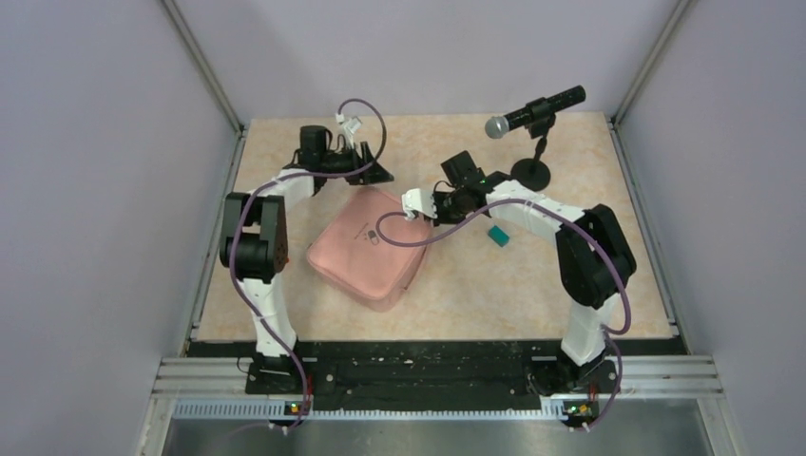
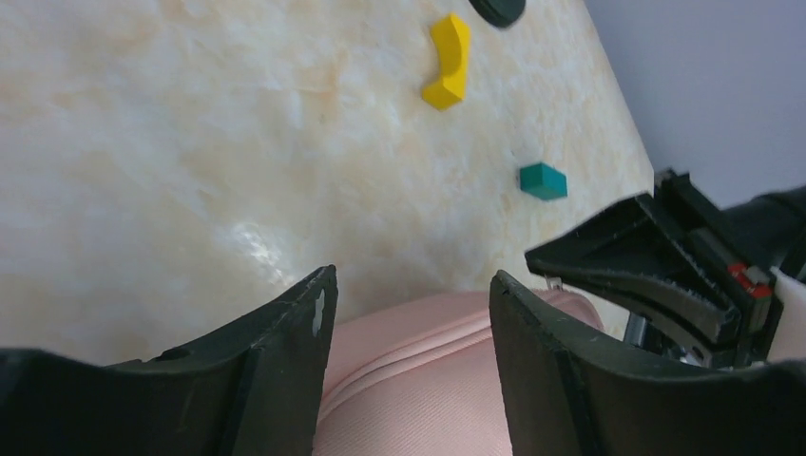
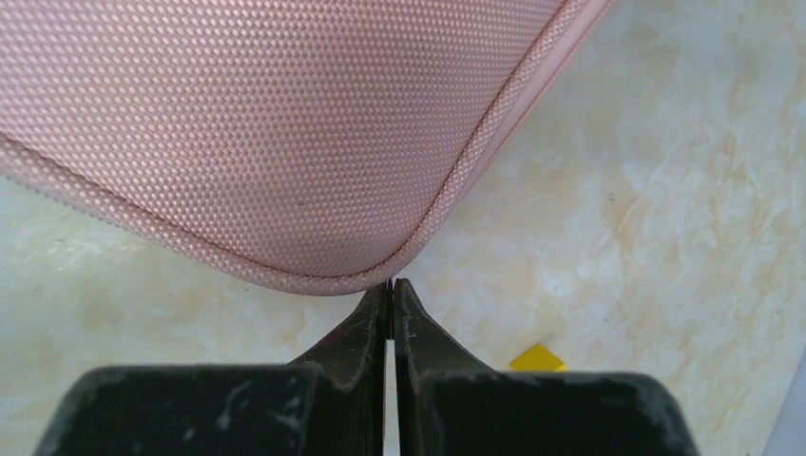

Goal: Organize the medicine kit

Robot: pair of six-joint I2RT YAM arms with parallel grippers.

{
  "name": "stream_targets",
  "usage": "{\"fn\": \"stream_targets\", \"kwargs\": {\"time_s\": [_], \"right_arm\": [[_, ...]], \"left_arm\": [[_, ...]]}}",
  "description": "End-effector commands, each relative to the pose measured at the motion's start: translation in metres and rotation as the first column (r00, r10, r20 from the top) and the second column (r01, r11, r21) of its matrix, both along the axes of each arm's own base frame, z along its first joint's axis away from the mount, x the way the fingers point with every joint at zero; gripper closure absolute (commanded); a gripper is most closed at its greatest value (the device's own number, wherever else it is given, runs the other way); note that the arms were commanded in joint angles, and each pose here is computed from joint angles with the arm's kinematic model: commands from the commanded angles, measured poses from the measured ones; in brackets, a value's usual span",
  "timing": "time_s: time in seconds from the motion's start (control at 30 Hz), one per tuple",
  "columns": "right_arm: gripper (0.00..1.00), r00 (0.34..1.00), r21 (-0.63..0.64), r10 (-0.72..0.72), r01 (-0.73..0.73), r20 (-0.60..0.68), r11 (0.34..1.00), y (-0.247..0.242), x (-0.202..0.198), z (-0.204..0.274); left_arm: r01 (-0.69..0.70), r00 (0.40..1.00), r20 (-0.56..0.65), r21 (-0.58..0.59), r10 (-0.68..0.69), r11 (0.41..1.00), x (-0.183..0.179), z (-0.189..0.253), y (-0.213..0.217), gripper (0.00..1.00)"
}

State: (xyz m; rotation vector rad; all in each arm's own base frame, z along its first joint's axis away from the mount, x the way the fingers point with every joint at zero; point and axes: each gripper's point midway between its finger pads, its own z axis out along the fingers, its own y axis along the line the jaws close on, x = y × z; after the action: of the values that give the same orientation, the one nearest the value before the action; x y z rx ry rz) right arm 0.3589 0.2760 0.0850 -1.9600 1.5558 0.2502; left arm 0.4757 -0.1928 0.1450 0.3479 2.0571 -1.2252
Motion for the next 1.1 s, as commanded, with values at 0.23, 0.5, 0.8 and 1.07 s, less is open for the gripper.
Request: {"fn": "stream_targets", "kwargs": {"time_s": [0.23,0.5,0.8,1.07], "right_arm": [[1.00,0.990,0.074,-0.046,0.036,0.135,0.997,0.026,0.071,0.019],[1.00,0.987,0.116,-0.028,0.010,0.156,0.993,0.049,0.098,0.025],[1.00,0.989,0.119,-0.029,0.012,0.145,0.993,0.050,0.098,0.021],[1.00,0.989,0.069,-0.002,-0.008,0.150,0.998,0.032,0.081,0.019]], "left_arm": [[0.184,0.979,-0.090,0.021,-0.181,0.983,-0.074,-0.023,-0.006,0.52],[0.217,0.973,-0.101,0.124,-0.206,0.968,-0.107,-0.045,0.008,0.49],[0.246,0.962,-0.161,0.163,-0.221,0.955,-0.099,-0.070,0.009,0.62],[0.265,0.955,-0.178,0.149,-0.238,0.953,-0.089,-0.064,0.013,1.00]]}}
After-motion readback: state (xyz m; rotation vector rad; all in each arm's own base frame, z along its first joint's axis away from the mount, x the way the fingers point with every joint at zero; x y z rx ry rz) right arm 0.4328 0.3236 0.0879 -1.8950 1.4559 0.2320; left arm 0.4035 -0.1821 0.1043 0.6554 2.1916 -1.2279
